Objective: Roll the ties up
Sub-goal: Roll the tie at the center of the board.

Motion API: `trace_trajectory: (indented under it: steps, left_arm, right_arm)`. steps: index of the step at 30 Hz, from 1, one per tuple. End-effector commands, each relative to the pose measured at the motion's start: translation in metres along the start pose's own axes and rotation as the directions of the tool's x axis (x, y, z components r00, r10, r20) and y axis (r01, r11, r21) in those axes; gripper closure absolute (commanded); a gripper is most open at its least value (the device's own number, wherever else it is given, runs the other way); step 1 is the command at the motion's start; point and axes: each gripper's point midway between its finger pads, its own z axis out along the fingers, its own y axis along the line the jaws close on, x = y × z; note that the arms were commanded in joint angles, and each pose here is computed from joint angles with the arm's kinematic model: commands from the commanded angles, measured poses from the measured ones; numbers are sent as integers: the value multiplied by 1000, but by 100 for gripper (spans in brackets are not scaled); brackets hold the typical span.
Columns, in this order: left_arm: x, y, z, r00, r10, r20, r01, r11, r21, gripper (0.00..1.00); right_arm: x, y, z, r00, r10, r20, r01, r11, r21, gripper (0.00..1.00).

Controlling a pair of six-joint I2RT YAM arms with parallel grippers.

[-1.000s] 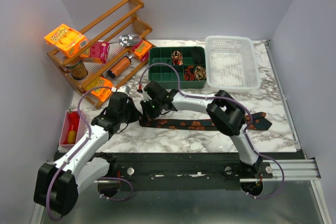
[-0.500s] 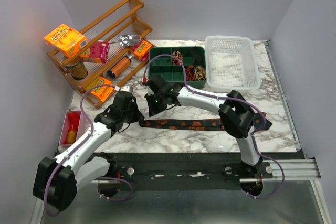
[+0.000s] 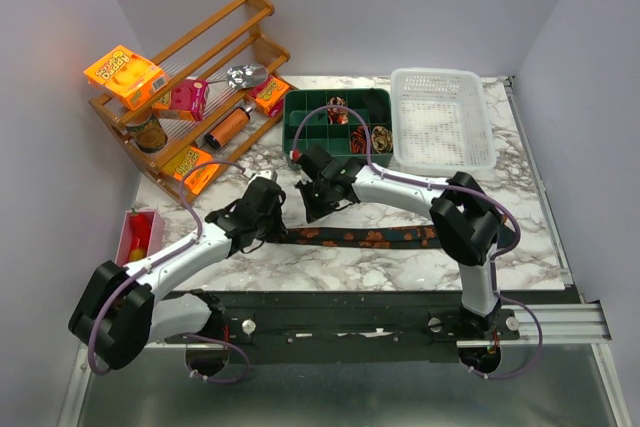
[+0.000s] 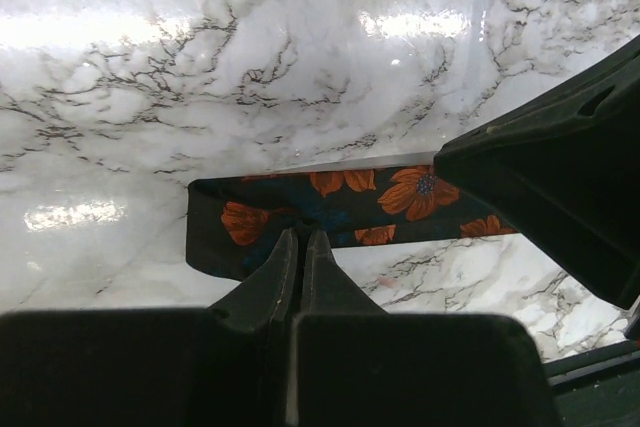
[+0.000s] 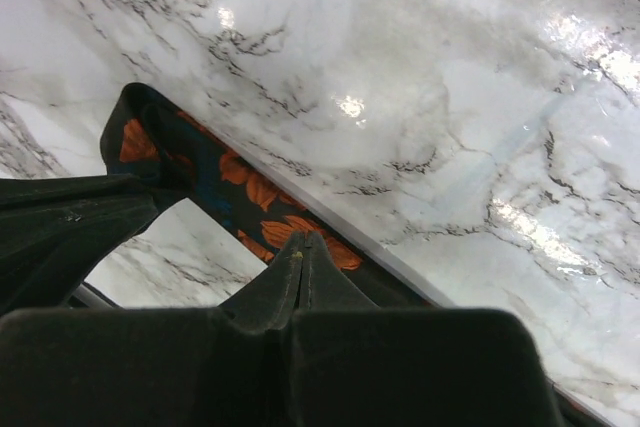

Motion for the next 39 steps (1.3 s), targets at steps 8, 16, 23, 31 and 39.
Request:
trace_trajectory:
  steps: [8, 16, 23, 31, 39]
  left_arm:
    - [-16, -21, 8, 995, -60, 76, 58, 998, 31, 63]
    - [-13, -29, 9, 983, -150, 105, 138, 983, 121, 55]
    - [-2, -25, 12, 980, -175, 91, 162, 978, 133, 68]
    - [7, -37, 23, 980, -193, 53, 180, 965, 190, 99]
    - [4, -33, 21, 979, -192, 75, 178, 971, 160, 100]
  right_arm:
    - [16, -11, -1, 999, -15, -29, 16, 1000, 27, 97]
    - [13, -9, -3, 1000, -26, -15, 26, 999, 19, 97]
    - [12, -7, -2, 999, -35, -17, 35, 999, 8, 97]
    - [10, -6, -1, 999, -39, -15, 39, 999, 1, 97]
    - [3, 8, -17, 997, -66, 27, 68, 995, -67, 97]
